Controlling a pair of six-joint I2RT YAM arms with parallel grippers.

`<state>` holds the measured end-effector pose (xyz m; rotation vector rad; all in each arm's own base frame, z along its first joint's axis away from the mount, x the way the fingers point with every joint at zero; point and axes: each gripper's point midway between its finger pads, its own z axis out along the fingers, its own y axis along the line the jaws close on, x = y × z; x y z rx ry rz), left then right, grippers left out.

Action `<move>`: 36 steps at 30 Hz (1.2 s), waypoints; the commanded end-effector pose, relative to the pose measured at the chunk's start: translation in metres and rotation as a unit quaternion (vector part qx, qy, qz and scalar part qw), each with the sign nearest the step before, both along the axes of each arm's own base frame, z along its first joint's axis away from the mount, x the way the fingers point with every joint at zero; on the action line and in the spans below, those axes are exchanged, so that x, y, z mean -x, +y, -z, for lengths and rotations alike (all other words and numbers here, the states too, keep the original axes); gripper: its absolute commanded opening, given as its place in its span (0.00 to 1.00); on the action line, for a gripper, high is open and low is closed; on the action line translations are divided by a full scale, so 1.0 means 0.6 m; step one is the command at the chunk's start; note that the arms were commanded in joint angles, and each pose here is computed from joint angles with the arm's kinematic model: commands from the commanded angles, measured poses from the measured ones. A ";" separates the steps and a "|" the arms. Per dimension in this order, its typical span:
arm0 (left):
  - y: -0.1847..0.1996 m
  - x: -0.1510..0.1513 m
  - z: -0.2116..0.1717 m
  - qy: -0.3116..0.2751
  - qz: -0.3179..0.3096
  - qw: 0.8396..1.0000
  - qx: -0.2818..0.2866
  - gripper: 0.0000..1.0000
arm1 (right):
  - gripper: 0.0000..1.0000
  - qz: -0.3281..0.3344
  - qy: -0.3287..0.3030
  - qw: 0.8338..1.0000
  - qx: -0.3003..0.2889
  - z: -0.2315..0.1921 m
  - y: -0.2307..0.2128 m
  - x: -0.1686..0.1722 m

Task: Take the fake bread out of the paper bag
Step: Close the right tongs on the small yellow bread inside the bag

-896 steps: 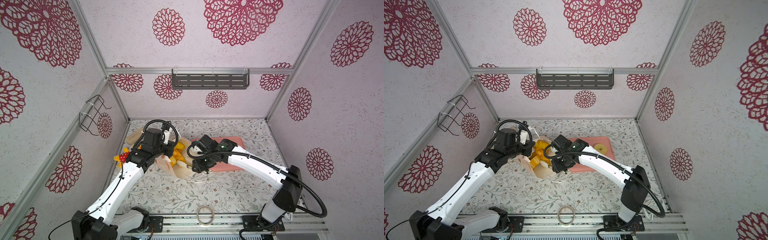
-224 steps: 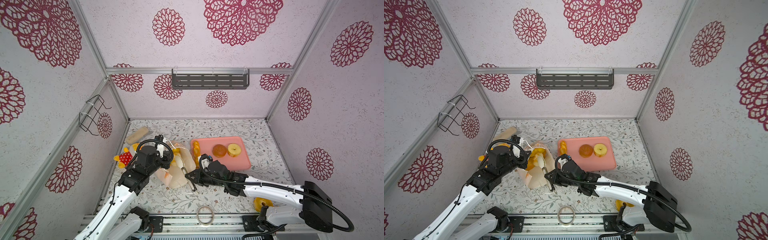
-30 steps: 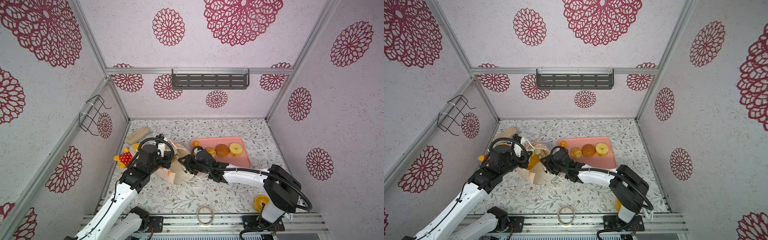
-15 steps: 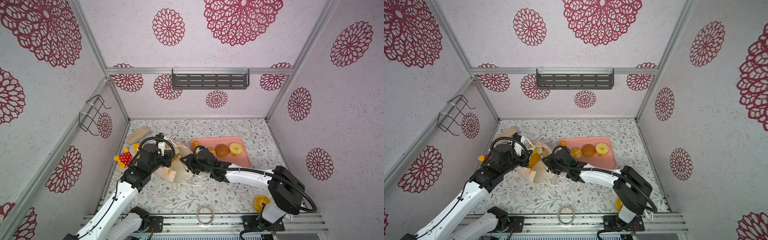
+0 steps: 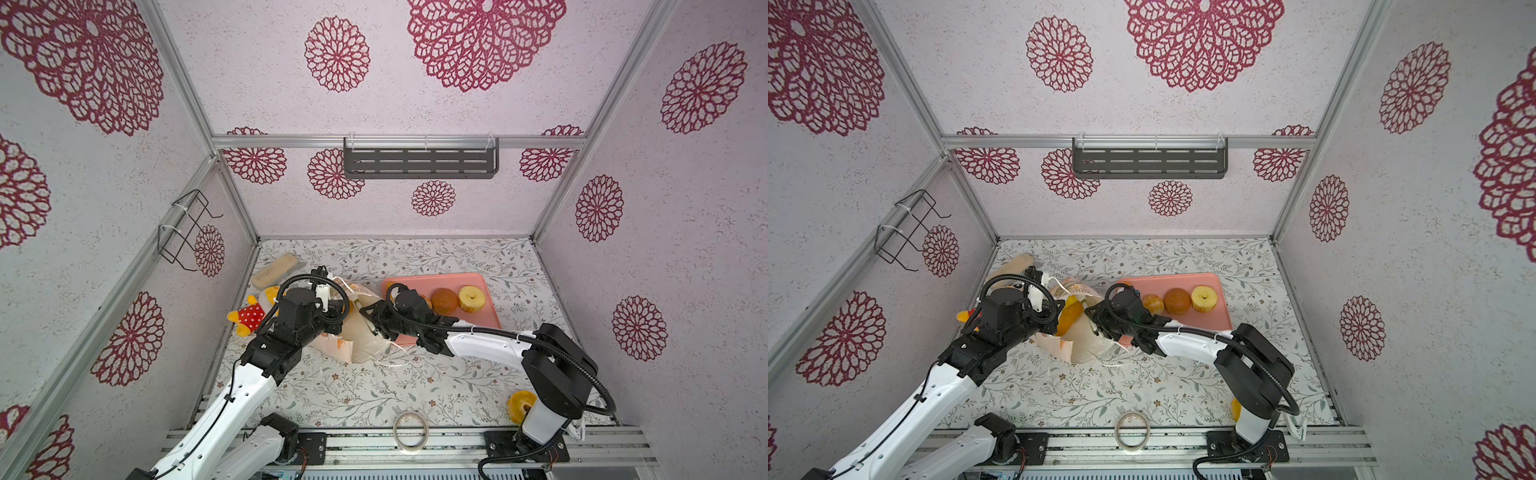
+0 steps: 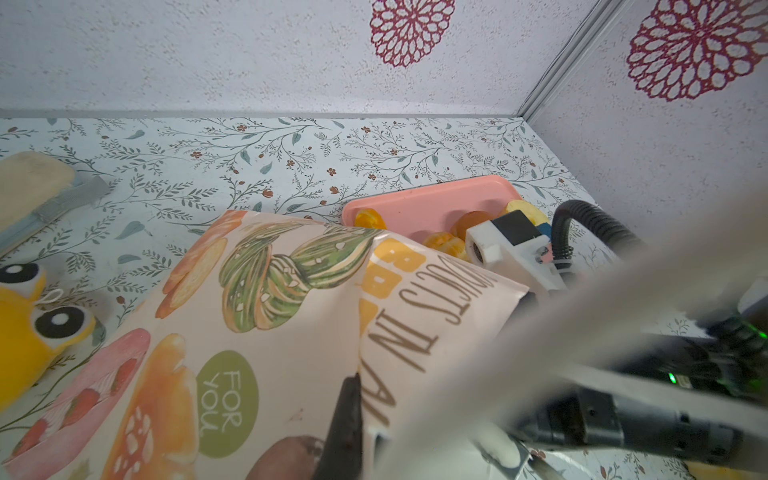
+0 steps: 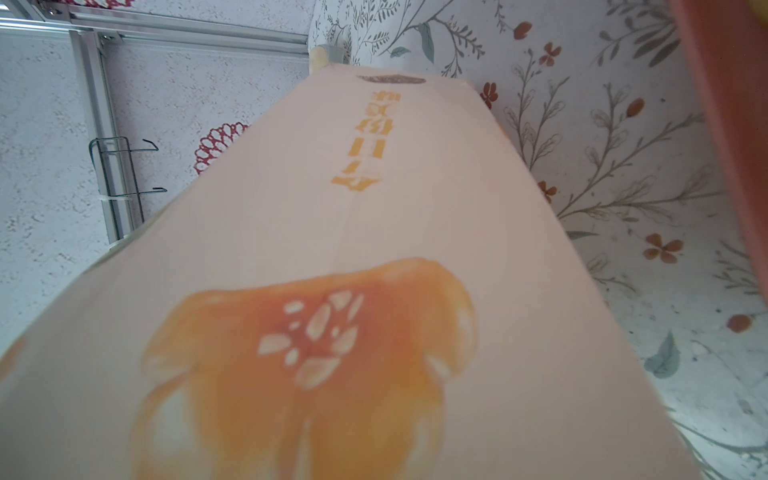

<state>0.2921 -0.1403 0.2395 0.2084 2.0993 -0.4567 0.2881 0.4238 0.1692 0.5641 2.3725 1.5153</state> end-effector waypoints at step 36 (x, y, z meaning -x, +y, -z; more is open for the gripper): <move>-0.009 -0.030 -0.010 -0.010 -0.047 0.998 0.033 0.00 | 0.00 -0.059 -0.086 0.994 -0.021 -0.086 0.025 0.022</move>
